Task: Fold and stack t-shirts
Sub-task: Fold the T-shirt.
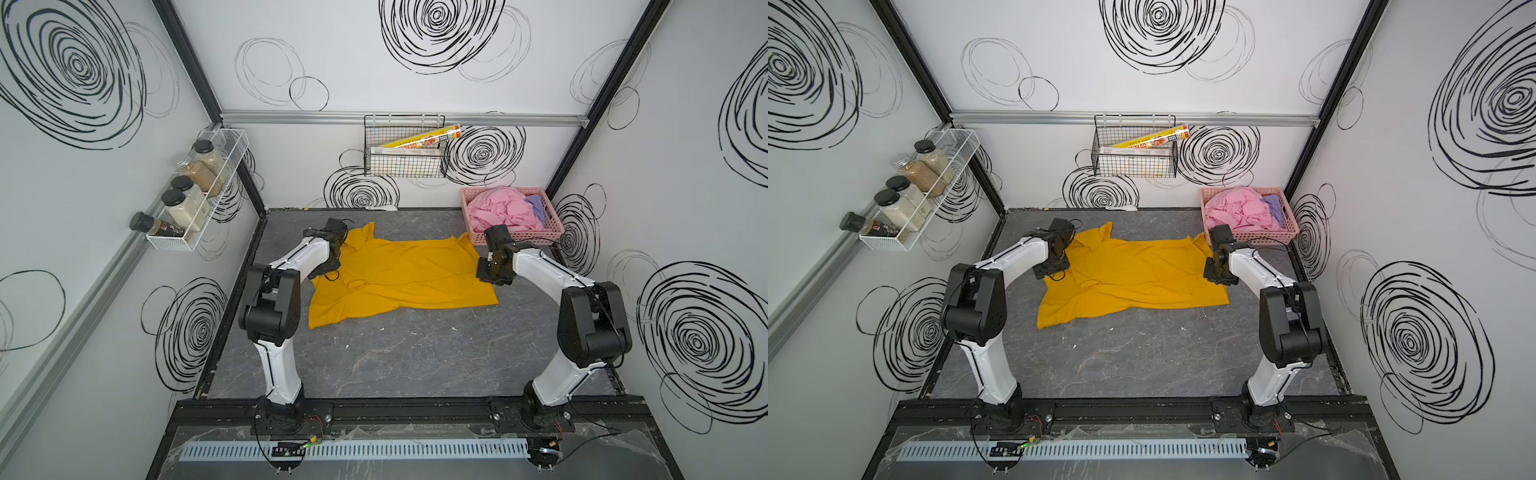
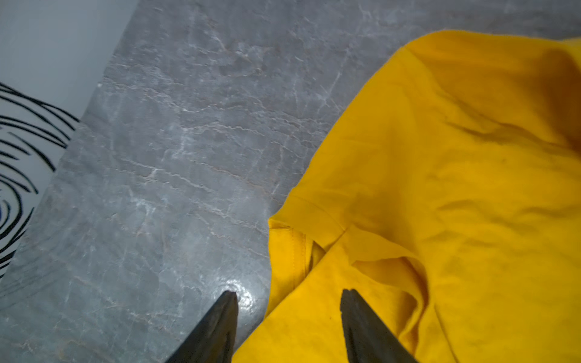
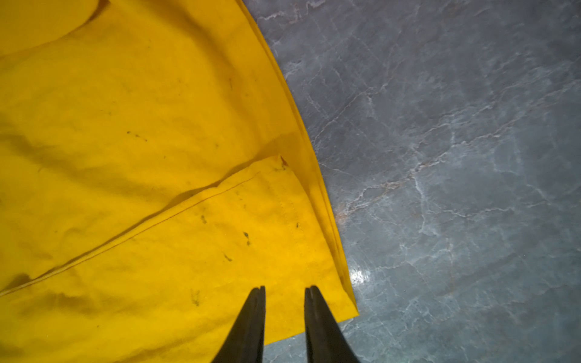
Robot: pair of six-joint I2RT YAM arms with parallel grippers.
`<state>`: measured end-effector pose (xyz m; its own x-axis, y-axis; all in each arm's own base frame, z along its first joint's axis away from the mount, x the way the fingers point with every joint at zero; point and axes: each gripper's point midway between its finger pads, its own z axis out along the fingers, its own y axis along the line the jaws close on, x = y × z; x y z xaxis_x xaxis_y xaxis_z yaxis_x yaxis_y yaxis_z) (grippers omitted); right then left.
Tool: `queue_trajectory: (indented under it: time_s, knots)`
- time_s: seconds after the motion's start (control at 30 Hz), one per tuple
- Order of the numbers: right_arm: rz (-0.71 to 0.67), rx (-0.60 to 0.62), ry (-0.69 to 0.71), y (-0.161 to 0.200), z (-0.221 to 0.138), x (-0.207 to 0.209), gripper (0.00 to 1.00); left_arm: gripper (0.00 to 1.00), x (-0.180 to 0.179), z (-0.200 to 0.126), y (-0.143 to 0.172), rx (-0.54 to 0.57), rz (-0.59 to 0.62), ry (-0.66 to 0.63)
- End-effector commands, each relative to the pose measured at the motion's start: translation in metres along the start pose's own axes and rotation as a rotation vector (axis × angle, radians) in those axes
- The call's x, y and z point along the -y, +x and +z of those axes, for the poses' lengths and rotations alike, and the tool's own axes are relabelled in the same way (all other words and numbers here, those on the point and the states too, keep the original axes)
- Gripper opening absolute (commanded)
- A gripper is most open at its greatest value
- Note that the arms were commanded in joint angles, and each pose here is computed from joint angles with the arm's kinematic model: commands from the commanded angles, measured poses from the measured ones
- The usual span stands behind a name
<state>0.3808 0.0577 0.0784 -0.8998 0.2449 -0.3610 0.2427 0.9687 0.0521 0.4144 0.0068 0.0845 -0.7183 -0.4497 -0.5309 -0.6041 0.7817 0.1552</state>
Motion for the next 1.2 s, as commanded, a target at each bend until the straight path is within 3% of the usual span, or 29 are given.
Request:
queue_trajectory:
  time_s: [0.0,0.07,0.27,0.33,0.77,1.07,1.17]
  knots:
    - [-0.004,0.023,-0.023,-0.002,-0.01,-0.001,0.27,0.59,-0.006,-0.066,-0.033,0.268,-0.066,0.091]
    - [-0.007,0.02,-0.022,0.0,-0.008,-0.001,0.27,0.59,0.005,-0.075,-0.019,0.235,-0.037,0.191]
    - [-0.003,0.011,-0.026,0.005,-0.005,0.0,0.27,0.57,0.07,-0.058,0.076,-0.225,0.075,0.565]
    - [-0.006,0.01,-0.026,0.006,-0.004,0.0,0.26,0.56,0.079,-0.052,0.095,-0.309,0.059,0.628]
    - [-0.017,0.021,-0.019,0.01,-0.006,0.004,0.26,0.48,0.089,-0.022,0.101,-0.352,0.094,0.543]
    - [-0.021,0.012,-0.023,0.01,-0.003,0.003,0.26,0.3,0.089,-0.014,0.096,-0.343,0.097,0.486]
    - [-0.023,0.013,-0.024,0.01,-0.003,0.002,0.25,0.18,0.088,-0.012,0.096,-0.343,0.1,0.474]
